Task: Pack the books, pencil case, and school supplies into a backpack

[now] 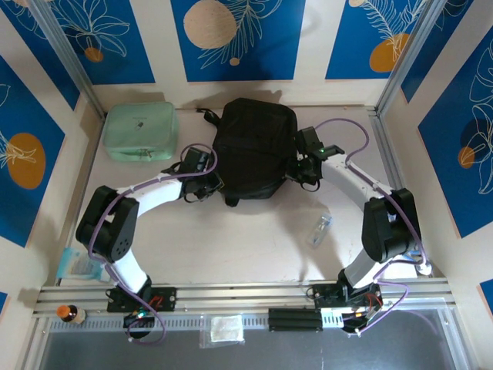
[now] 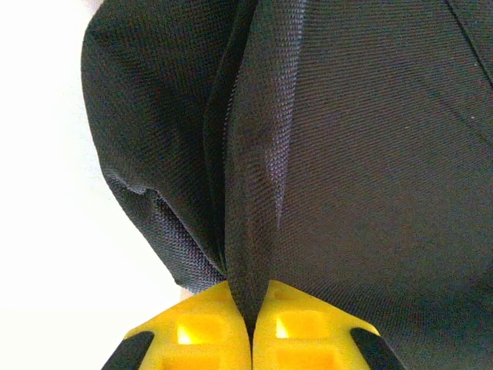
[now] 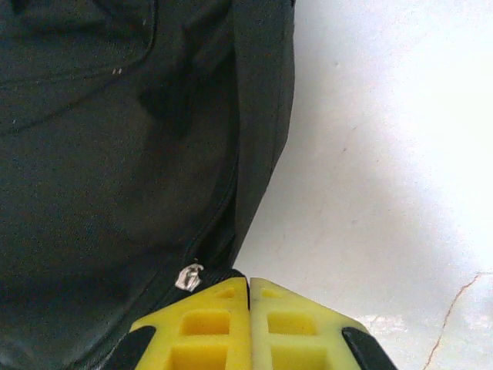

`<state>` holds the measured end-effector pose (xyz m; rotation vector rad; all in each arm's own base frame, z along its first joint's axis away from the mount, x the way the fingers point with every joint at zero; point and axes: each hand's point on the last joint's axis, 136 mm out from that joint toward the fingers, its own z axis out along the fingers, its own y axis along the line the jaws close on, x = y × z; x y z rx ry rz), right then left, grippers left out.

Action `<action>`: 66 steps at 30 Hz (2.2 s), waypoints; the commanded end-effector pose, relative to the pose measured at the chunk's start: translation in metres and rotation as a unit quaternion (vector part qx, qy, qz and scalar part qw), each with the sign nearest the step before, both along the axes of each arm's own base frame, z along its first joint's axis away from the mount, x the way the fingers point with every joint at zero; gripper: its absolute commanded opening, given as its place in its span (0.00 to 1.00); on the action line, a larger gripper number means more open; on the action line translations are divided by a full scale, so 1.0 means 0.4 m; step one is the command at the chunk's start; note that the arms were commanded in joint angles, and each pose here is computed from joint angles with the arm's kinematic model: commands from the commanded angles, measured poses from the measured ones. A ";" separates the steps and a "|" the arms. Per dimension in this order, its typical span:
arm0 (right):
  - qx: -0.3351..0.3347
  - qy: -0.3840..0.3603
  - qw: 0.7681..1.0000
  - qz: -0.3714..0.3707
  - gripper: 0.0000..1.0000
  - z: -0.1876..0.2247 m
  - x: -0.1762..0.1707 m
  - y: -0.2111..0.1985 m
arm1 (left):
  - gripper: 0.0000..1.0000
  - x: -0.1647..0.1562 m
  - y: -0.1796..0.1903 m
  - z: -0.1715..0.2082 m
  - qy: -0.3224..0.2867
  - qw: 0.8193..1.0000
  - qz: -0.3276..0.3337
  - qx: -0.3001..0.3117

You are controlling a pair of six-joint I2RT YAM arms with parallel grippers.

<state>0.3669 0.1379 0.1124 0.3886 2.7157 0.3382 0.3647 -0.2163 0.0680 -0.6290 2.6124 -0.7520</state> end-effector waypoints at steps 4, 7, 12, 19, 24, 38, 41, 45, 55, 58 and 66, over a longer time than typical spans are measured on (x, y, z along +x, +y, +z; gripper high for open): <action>-0.056 0.003 0.998 -0.025 0.00 0.017 0.040 -0.064 | 0.00 -0.072 0.096 -0.048 0.038 0.995 -0.018 0.085; -0.029 -0.005 1.000 -0.003 0.00 0.031 0.046 -0.030 | 0.08 -0.078 0.097 -0.015 0.014 0.994 -0.054 0.099; 0.016 -0.010 1.000 0.026 0.00 0.047 0.033 0.010 | 0.38 -0.071 0.088 0.093 -0.066 0.982 -0.130 0.119; 0.040 -0.007 0.999 0.025 0.00 0.054 0.023 0.023 | 0.59 -0.066 -0.069 0.209 -0.171 0.942 -0.274 0.092; 0.052 -0.006 0.998 0.023 0.00 0.057 0.019 0.026 | 0.59 -0.058 -0.232 0.225 -0.202 0.908 -0.361 0.061; 0.075 0.000 0.997 0.020 0.00 0.050 0.017 0.029 | 0.54 -0.052 -0.421 0.107 -0.160 0.871 -0.461 0.056; 0.075 0.000 0.997 0.019 0.00 0.049 0.021 0.025 | 0.44 -0.064 -0.415 0.083 -0.142 0.871 -0.467 0.057; 0.075 -0.002 0.997 0.017 0.00 0.047 0.029 0.023 | 0.24 -0.078 -0.407 0.067 -0.129 0.871 -0.470 0.058; -0.025 -0.008 0.999 -0.047 0.00 0.036 0.103 -0.064 | 0.07 -0.139 -0.374 0.030 -0.103 0.873 -0.474 0.043; -0.032 -0.022 0.998 -0.050 0.00 0.043 0.138 -0.065 | 0.05 -0.158 -0.363 0.016 -0.097 0.876 -0.471 0.038; -0.014 -0.029 0.999 -0.032 0.00 0.053 0.178 -0.030 | 0.04 -0.211 -0.376 0.020 -0.100 0.875 -0.473 0.005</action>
